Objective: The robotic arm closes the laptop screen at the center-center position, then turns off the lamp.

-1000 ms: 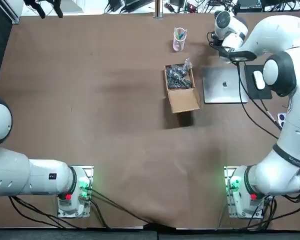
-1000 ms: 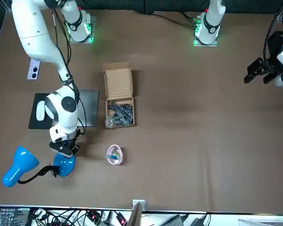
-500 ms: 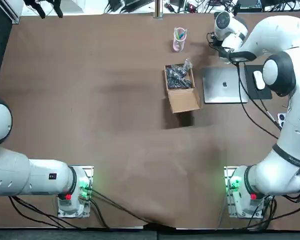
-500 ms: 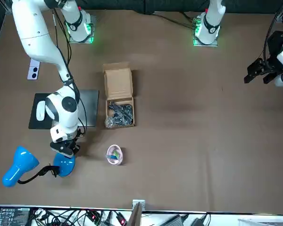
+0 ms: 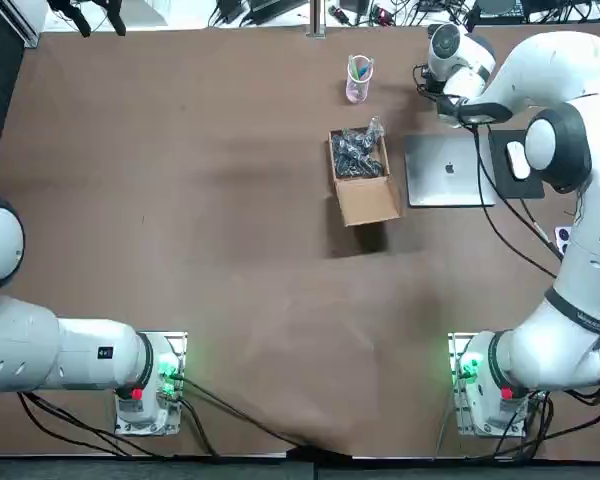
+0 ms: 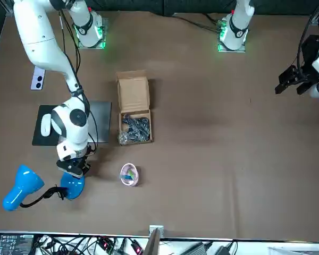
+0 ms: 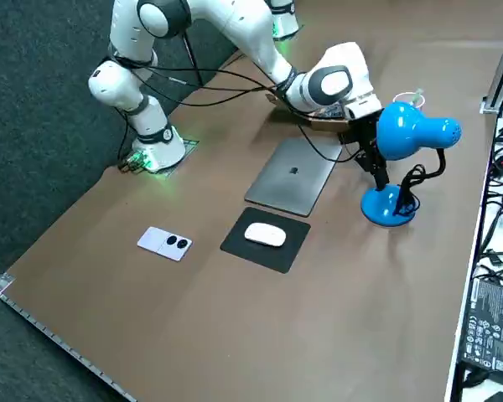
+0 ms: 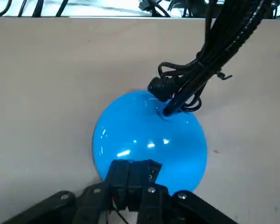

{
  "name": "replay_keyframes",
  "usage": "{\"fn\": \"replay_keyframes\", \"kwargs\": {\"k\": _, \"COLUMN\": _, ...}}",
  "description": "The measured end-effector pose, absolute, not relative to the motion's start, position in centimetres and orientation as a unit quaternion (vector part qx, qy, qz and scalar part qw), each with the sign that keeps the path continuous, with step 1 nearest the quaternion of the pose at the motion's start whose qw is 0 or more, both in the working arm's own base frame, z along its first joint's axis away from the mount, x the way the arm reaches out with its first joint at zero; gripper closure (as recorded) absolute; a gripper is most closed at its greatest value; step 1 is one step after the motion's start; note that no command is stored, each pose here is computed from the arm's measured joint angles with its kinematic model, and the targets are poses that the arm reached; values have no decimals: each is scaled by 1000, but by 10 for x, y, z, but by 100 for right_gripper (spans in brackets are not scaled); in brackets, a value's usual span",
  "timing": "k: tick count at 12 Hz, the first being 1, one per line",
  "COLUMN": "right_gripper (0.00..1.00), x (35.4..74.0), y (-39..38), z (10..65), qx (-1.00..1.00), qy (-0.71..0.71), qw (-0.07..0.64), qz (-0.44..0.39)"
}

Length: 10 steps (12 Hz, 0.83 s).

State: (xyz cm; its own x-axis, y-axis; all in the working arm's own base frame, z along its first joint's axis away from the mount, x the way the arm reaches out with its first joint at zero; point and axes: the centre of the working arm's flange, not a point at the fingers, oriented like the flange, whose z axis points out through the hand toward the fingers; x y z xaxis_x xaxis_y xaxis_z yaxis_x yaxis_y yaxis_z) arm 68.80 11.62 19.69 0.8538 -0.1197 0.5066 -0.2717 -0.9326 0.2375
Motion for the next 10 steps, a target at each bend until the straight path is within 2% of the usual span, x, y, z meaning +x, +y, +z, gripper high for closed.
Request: {"fn": "replay_keyframes", "kwargs": {"k": 10, "right_gripper": 98, "x": 691, "y": 101, "z": 196, "qx": 949, "qy": -96, "qw": 154, "qz": 258}}
